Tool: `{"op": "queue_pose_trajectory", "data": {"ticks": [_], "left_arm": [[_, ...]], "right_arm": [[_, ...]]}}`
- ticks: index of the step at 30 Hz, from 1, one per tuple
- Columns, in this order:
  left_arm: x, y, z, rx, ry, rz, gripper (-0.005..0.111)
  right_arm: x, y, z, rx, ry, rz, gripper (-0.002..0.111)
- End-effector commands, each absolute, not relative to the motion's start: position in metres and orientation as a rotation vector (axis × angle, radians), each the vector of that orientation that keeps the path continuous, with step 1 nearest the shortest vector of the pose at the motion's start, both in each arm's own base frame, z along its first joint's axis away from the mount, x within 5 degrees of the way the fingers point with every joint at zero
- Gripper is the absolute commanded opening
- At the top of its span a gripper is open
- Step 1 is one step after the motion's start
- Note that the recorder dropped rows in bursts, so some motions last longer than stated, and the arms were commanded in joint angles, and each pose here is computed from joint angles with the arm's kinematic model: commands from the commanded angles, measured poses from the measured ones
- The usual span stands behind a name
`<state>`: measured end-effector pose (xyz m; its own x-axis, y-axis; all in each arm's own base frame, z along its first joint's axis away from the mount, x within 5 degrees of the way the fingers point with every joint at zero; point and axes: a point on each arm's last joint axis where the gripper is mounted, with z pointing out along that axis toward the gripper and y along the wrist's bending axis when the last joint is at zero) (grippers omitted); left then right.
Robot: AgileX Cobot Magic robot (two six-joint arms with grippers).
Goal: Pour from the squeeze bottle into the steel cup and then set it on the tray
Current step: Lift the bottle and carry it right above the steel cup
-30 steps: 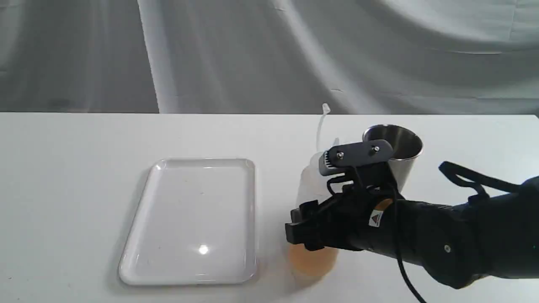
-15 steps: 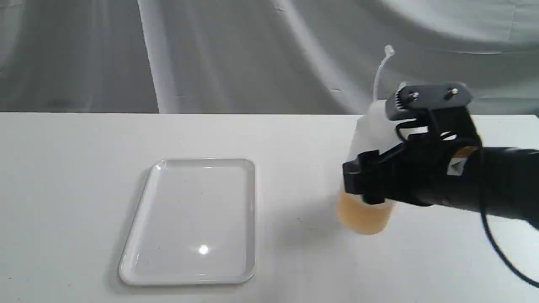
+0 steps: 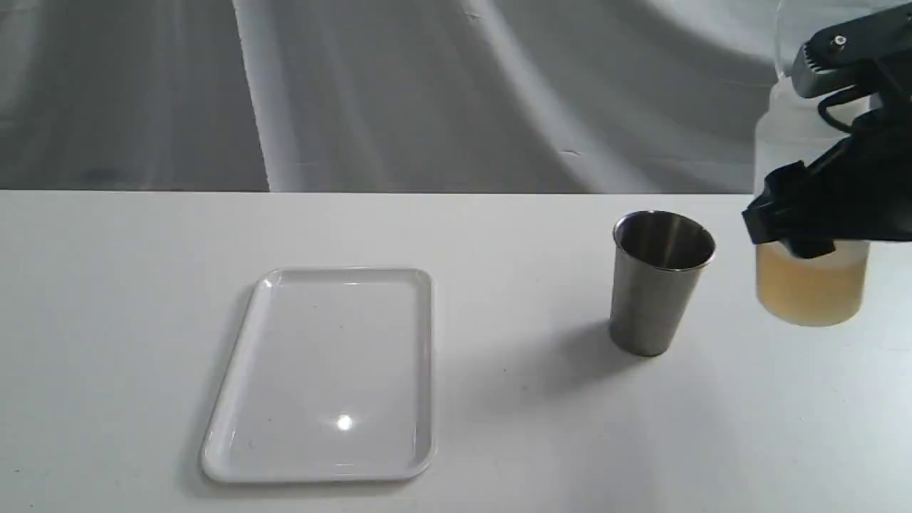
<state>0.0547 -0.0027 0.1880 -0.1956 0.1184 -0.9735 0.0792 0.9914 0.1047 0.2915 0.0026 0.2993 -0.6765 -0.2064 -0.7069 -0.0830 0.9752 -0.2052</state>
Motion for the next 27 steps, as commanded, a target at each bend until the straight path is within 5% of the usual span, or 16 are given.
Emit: {"op": "queue_pose_trajectory", "data": {"ticks": [1, 8, 14, 27], "left_arm": [[0.055, -0.003, 0.187, 0.147, 1.762, 0.032, 0.008], [0.055, -0.003, 0.187, 0.147, 1.762, 0.032, 0.008], [0.055, -0.003, 0.187, 0.147, 1.762, 0.032, 0.008], [0.055, -0.003, 0.187, 0.147, 1.762, 0.032, 0.008]], "right_arm": [[0.292, -0.008, 0.318, -0.202, 2.271, -0.327, 0.037], [0.297, -0.018, 0.319, -0.260, 2.291, -0.510, 0.037], [0.320, -0.017, 0.286, -0.432, 2.354, -0.649, 0.037], [0.329, -0.017, 0.270, -0.468, 2.389, -0.652, 0.037]]}}
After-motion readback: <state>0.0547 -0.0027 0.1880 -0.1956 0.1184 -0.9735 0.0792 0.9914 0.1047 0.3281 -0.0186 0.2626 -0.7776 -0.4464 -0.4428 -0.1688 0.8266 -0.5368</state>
